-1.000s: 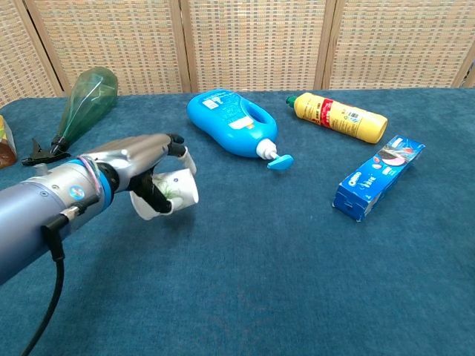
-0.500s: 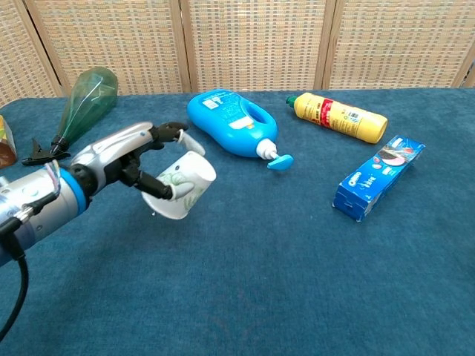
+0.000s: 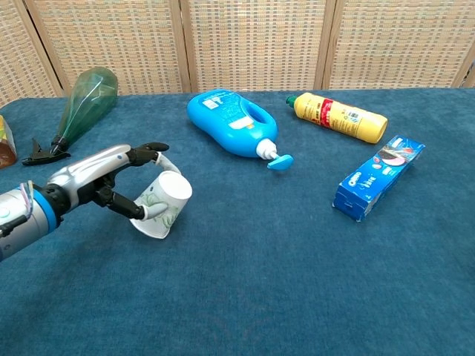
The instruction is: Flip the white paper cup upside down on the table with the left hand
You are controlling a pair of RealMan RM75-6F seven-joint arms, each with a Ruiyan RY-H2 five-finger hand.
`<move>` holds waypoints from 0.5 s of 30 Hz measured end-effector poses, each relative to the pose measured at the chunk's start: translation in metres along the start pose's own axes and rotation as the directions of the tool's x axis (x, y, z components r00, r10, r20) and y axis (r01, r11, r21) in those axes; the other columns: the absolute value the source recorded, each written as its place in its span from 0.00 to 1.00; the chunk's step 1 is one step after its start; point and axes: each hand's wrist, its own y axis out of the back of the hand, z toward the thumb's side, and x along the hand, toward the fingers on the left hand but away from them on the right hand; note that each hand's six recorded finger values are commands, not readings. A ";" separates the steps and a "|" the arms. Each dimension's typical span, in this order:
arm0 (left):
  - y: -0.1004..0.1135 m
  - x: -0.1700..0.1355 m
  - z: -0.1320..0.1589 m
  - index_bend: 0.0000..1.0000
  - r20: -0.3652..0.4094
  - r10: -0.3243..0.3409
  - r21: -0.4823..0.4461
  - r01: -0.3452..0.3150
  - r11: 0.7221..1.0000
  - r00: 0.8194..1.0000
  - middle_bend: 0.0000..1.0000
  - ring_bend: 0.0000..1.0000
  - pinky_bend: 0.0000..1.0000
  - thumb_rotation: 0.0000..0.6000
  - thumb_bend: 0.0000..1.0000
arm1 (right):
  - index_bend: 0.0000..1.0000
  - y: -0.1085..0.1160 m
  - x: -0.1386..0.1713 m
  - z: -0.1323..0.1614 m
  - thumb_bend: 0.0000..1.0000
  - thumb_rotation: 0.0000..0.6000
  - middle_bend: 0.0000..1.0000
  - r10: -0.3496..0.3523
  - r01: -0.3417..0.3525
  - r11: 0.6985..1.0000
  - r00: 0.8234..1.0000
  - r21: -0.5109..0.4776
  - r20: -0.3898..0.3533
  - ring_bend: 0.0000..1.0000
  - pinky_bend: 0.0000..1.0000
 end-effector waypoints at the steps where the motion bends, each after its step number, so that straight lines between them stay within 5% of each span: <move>1: 0.002 -0.001 -0.002 0.41 -0.001 0.001 0.002 -0.001 1.000 1.000 0.00 0.00 0.00 1.00 0.33 | 0.00 -0.001 0.000 0.000 0.07 1.00 0.00 0.002 -0.002 1.000 1.000 0.002 -0.001 0.00 0.00; 8: 0.013 -0.014 -0.014 0.39 -0.009 -0.002 0.038 0.003 0.999 1.000 0.00 0.00 0.00 1.00 0.33 | 0.00 -0.001 0.001 0.002 0.07 1.00 0.00 0.001 -0.001 1.000 1.000 0.005 -0.005 0.00 0.00; 15: 0.018 -0.024 -0.022 0.23 -0.005 -0.001 0.054 0.002 0.999 1.000 0.00 0.00 0.00 1.00 0.32 | 0.00 -0.002 0.001 0.003 0.07 1.00 0.00 0.001 -0.001 1.000 1.000 0.008 -0.006 0.00 0.00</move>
